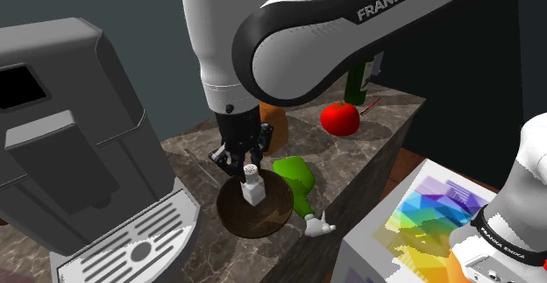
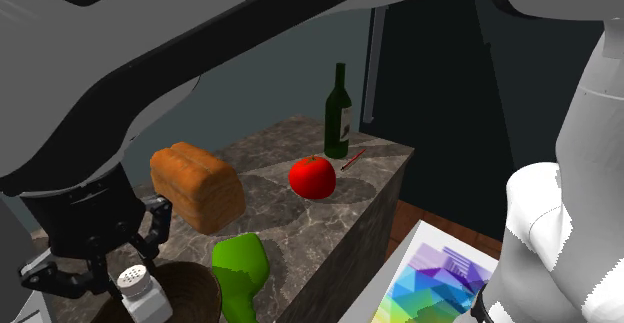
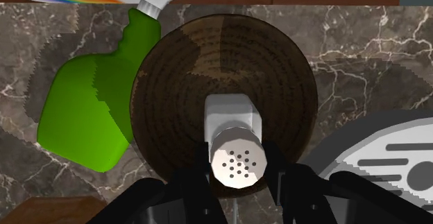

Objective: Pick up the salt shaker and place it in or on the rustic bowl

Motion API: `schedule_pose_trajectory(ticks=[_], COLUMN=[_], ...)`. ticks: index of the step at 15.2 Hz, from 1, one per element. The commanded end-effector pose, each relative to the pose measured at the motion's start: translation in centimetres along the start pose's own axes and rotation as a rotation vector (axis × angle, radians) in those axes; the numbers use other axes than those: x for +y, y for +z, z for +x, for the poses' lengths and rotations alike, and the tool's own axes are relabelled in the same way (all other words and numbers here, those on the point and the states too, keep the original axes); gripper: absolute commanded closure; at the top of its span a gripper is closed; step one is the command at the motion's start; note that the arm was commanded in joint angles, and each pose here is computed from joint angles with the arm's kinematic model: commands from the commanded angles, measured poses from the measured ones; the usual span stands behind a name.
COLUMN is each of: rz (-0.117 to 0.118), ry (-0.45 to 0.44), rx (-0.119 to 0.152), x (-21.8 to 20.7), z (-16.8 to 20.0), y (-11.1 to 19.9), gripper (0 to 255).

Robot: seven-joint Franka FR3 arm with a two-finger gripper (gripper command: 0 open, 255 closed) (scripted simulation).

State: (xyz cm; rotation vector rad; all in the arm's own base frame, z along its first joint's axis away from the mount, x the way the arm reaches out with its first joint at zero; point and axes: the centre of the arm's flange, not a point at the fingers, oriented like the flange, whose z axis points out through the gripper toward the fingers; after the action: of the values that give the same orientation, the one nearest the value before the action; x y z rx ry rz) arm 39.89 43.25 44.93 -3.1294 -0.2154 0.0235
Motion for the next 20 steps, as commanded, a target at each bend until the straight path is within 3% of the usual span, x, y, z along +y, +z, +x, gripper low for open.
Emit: schedule_pose_trajectory(ticks=[1, 2, 3, 8, 12, 20], rz=[0.000, 0.000, 0.000, 0.000, 0.000, 0.000], ry=[0.000, 0.000, 0.000, 0.000, 0.000, 0.000], rx=[0.000, 0.000, 0.000, 0.000, 0.000, 0.000], x=[0.0, 0.0, 0.0, 0.0, 0.0, 0.0], z=[0.0, 0.0, 0.0, 0.0, 0.0, 0.0], y=[0.0, 0.0, 0.0, 0.0, -5.0, -5.0], gripper=[255, 255, 0, 0, 0, 0])
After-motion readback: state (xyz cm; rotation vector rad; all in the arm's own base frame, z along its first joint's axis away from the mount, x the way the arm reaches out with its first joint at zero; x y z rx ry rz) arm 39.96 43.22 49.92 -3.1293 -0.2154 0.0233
